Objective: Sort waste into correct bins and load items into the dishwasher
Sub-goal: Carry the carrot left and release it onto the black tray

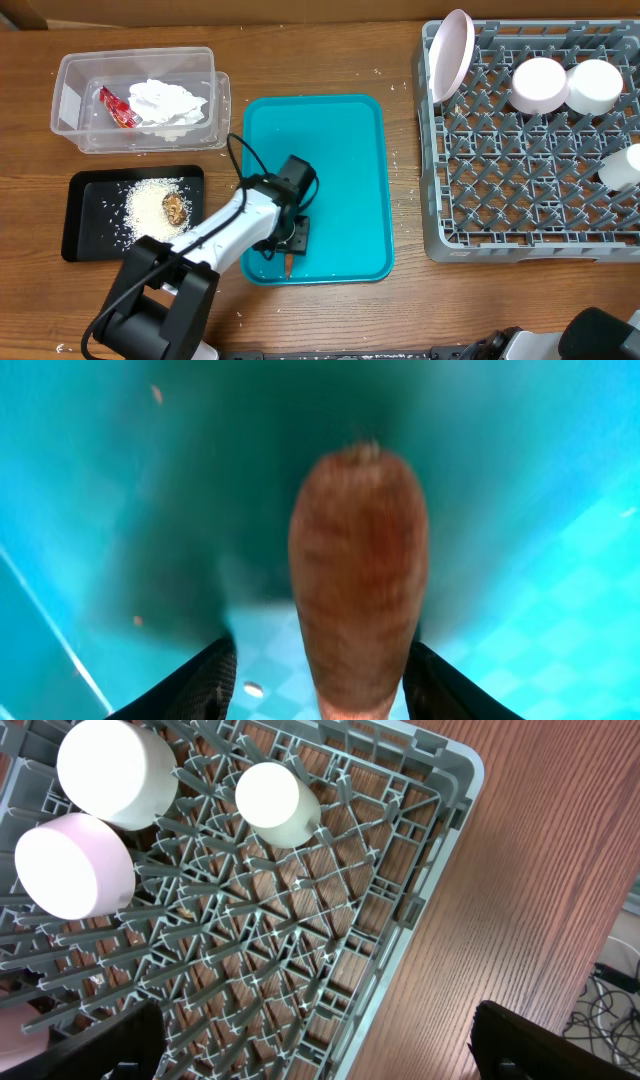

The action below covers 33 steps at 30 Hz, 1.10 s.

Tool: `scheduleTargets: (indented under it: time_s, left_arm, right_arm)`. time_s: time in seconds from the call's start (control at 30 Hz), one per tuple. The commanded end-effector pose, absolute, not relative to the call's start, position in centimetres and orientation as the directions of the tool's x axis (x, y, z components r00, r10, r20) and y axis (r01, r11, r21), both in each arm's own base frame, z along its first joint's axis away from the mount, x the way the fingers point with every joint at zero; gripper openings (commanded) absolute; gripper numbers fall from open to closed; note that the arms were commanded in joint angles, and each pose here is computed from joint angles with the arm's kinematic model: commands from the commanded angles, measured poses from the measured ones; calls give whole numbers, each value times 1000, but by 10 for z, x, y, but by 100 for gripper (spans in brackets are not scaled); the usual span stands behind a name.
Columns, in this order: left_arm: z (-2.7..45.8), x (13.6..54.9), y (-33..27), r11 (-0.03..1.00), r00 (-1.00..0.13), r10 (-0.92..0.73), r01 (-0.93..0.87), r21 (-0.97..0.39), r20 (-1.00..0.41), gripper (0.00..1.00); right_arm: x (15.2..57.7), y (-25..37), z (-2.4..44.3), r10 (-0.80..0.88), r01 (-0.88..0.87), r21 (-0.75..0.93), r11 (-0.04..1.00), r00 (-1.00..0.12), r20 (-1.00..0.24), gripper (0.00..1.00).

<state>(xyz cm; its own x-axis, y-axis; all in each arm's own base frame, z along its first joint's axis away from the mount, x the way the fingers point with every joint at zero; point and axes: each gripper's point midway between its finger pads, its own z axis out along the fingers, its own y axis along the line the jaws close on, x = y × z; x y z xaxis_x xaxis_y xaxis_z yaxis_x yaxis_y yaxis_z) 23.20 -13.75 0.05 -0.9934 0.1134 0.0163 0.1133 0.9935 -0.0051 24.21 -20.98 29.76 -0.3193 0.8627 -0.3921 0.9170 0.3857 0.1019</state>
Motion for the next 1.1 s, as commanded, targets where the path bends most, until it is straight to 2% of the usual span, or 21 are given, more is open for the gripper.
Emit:
scheduleTargets:
  time_s: [0.0,0.4,0.7,0.73,0.8,1.07]
  left_arm:
    - [-15,217,-124,991,-995,87,93,101,55,56]
    - [-13,215,-124,991,-995,80,86,104,66,30]
    - [9,240,-129,990,-998,65,65,126,5,27]
    - [15,246,-131,991,-998,59,58,120,-6,21]
    - [21,253,-131,992,-999,48,46,115,-15,16]
    - [38,272,-113,991,-999,-18,-22,131,-35,16]
  right_arm:
    - [241,-210,299,859,916,102,388,-320,-399,100]
    - [241,-210,299,859,916,102,388,-320,-399,100]
    - [241,-210,299,859,916,102,388,-320,-399,100]
    - [241,-210,299,859,916,102,388,-320,-399,100]
    - [241,-210,299,859,916,102,388,-320,-399,100]
    - [241,-210,299,859,916,102,388,-320,-399,100]
